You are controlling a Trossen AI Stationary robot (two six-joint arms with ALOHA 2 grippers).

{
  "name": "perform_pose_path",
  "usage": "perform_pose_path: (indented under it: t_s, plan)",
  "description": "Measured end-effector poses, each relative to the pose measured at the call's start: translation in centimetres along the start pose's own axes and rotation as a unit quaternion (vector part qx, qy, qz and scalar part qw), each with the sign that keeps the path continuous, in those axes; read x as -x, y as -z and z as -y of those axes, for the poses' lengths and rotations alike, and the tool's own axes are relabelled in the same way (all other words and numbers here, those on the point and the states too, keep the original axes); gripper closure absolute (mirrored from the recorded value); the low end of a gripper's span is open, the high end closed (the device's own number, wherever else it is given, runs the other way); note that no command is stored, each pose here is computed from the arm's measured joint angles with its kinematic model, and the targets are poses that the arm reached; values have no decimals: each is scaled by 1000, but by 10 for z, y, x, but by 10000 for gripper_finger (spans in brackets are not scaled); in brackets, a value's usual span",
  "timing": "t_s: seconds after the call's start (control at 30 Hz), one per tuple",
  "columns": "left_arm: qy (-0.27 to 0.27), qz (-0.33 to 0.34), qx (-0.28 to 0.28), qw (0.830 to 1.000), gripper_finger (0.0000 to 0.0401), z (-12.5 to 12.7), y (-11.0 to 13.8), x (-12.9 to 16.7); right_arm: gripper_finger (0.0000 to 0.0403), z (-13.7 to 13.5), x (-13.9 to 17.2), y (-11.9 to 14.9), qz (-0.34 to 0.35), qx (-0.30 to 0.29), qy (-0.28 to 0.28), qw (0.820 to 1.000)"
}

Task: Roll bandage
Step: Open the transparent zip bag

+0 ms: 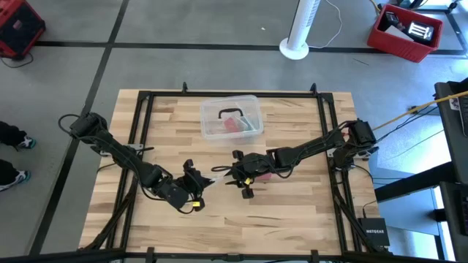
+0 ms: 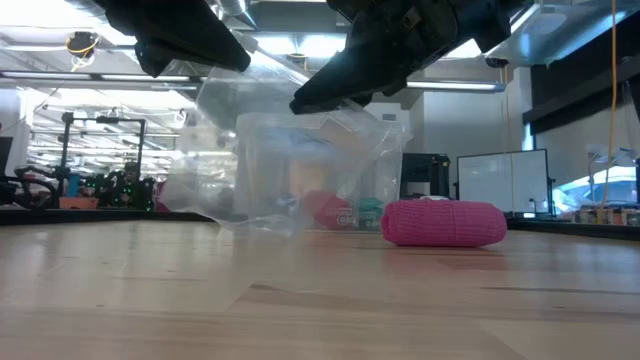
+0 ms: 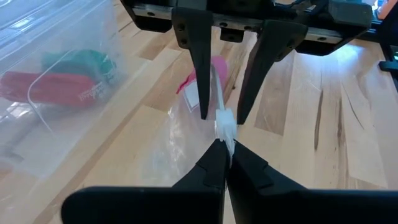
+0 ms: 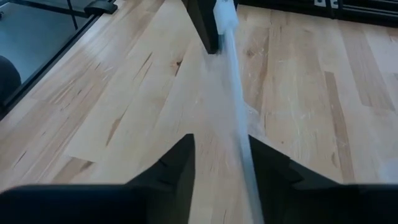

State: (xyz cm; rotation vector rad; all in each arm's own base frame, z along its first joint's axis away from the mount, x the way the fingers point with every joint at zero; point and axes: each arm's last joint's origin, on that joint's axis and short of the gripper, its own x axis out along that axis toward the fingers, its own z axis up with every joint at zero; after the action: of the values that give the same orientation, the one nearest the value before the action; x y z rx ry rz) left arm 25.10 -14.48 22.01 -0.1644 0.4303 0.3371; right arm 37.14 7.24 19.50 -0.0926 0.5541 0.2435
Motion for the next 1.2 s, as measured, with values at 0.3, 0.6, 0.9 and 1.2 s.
perform_pose_path:
  t_s: [0.3, 0.6, 0.9, 1.2]
  plan:
    - [0, 0, 0, 1000, 401, 0, 0, 0, 240, 0, 24, -16, 18, 15, 1, 1000]
    - [-5, 4, 0, 1000, 401, 0, 0, 0, 260, 1, 5, -29, 147, 39, 7, 988]
    - [3, 16, -7, 1000, 401, 2, -3, 0, 308, 4, -10, -19, 148, 48, 9, 988]
    - [5, 18, -20, 1000, 401, 2, -4, 0, 318, 4, -11, -19, 156, 49, 9, 986]
